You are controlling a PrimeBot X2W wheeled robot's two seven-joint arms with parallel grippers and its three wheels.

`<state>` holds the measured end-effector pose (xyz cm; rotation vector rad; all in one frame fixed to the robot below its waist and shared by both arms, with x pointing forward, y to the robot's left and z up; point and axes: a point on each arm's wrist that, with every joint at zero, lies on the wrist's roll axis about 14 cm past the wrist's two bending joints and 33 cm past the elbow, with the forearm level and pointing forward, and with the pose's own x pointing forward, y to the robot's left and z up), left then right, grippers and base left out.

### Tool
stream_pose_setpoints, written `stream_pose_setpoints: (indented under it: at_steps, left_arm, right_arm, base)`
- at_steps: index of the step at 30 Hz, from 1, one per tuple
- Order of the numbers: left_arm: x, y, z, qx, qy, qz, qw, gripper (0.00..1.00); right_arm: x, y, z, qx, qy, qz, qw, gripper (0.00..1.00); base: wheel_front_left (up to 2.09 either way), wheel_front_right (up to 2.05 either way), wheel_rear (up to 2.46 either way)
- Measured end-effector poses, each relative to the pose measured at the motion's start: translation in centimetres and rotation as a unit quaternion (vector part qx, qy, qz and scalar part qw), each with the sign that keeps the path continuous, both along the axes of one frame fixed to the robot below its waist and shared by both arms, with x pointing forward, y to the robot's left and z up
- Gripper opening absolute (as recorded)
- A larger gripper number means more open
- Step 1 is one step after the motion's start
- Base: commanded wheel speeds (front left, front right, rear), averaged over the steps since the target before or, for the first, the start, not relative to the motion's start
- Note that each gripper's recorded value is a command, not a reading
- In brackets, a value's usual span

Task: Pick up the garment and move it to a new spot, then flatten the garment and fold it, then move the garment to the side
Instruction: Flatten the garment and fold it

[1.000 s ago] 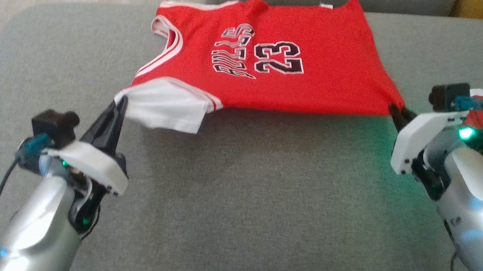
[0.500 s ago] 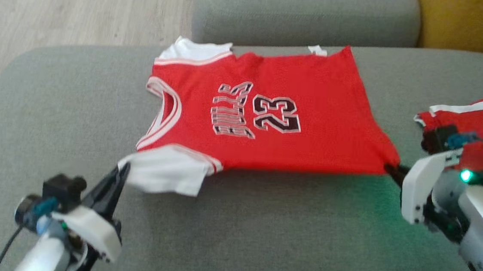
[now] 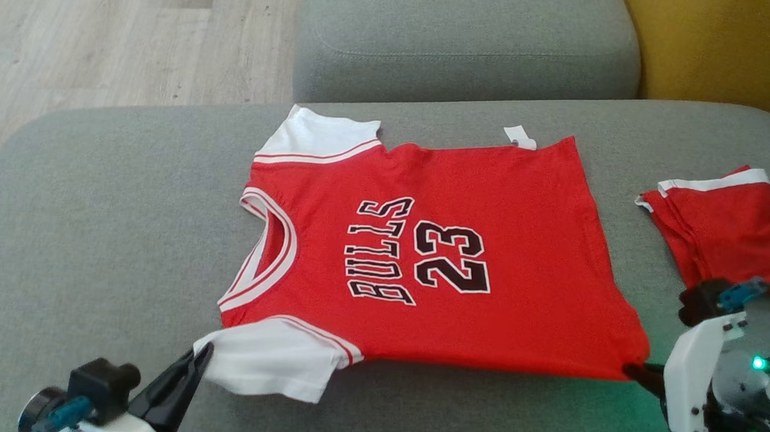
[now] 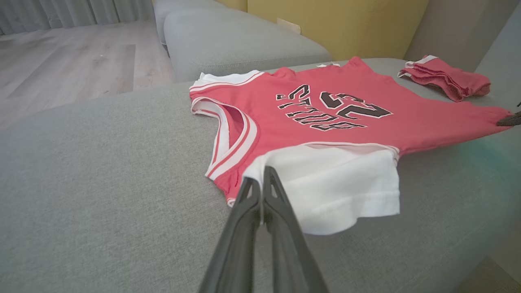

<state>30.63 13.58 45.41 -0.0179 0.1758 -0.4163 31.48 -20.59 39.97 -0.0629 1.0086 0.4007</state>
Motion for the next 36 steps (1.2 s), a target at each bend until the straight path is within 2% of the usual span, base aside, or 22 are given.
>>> stream_pose_setpoints:
  at_steps: [7,15,23,36]
  left_arm:
    - [0.7,-0.4,1.4,0.002,-0.012,-0.008,1.000,0.00]
    - [3.6,-0.7,2.7,0.011,-0.027,-0.015,0.999,0.00]
    - [6.4,-0.7,2.2,0.034,-0.015,-0.022,0.999,0.00]
    - [11.5,-0.8,-0.4,0.068,0.022,-0.032,0.997,0.00]
  right_arm:
    - [1.2,-0.3,1.5,0.006,-0.023,-0.011,1.000,0.00]
    - [2.5,0.2,1.6,-0.001,-0.026,-0.011,1.000,0.00]
    - [5.2,0.7,1.9,-0.006,-0.037,-0.014,0.999,0.00]
    - [8.9,1.0,0.0,-0.027,-0.026,-0.023,0.999,0.00]
  base:
    - [0.00,0.00,0.00]
    - [0.00,0.00,0.00]
    - [0.00,0.00,0.00]
    - [0.00,0.00,0.00]
